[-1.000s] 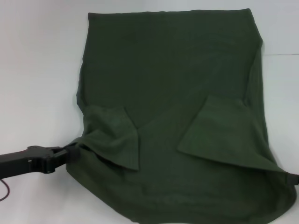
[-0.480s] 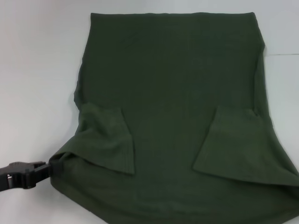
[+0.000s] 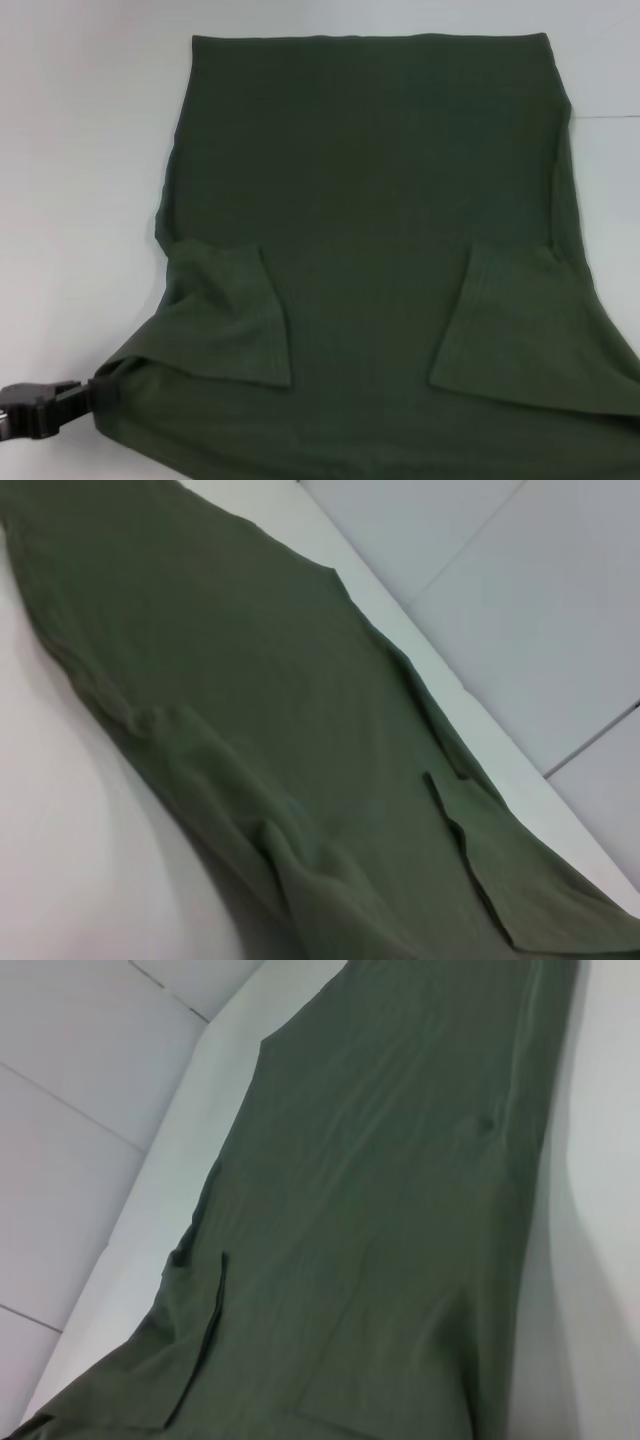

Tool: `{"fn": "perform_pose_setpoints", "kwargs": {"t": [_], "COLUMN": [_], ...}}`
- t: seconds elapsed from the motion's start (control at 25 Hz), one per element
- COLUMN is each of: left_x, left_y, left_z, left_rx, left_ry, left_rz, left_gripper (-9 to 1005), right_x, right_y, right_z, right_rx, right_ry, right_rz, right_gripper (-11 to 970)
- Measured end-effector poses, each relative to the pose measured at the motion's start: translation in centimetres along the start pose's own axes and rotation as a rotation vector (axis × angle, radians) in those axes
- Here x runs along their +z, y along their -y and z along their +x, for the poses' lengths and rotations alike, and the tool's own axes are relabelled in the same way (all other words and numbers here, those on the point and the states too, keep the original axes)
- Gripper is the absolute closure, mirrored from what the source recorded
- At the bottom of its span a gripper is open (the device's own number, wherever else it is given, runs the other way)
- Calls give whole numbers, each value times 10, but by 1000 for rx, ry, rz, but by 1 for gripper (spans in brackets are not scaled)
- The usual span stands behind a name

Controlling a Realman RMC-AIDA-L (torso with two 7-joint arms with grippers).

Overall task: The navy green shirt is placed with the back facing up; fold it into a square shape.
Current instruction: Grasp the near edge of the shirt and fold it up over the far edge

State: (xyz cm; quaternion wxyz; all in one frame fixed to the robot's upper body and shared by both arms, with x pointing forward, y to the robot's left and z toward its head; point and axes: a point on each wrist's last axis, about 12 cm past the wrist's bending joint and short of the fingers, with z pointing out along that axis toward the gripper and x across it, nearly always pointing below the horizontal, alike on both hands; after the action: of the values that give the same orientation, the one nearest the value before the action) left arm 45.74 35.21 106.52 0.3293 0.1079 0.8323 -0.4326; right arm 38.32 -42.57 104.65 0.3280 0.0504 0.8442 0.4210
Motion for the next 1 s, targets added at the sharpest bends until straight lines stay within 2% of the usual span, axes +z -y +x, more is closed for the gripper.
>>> {"fn": "perform_pose_setpoints", "kwargs": {"t": [0.4,0.6,0.84,1.0], "left_x": [-9,-10,5,21], "left_y": [1,2,2,-1], "left_z": [16,17,-6,-37], "left_rx": [-38,-41,-1,20], "left_ry": [-4,-1,7,59], "left_rz": [1,8,46,67], "left_gripper": [965,965,965,965], "right_x": [-13,-16,-12,0], "right_y": [0,-1,-2,-6], "right_z": [13,15,-9,-44], "right_rx": [24,24,-8,-58], "right_ry": [18,32,88,114], "right_rz": [5,-2,-19,-50], "right_gripper": [929,930,930,929]}}
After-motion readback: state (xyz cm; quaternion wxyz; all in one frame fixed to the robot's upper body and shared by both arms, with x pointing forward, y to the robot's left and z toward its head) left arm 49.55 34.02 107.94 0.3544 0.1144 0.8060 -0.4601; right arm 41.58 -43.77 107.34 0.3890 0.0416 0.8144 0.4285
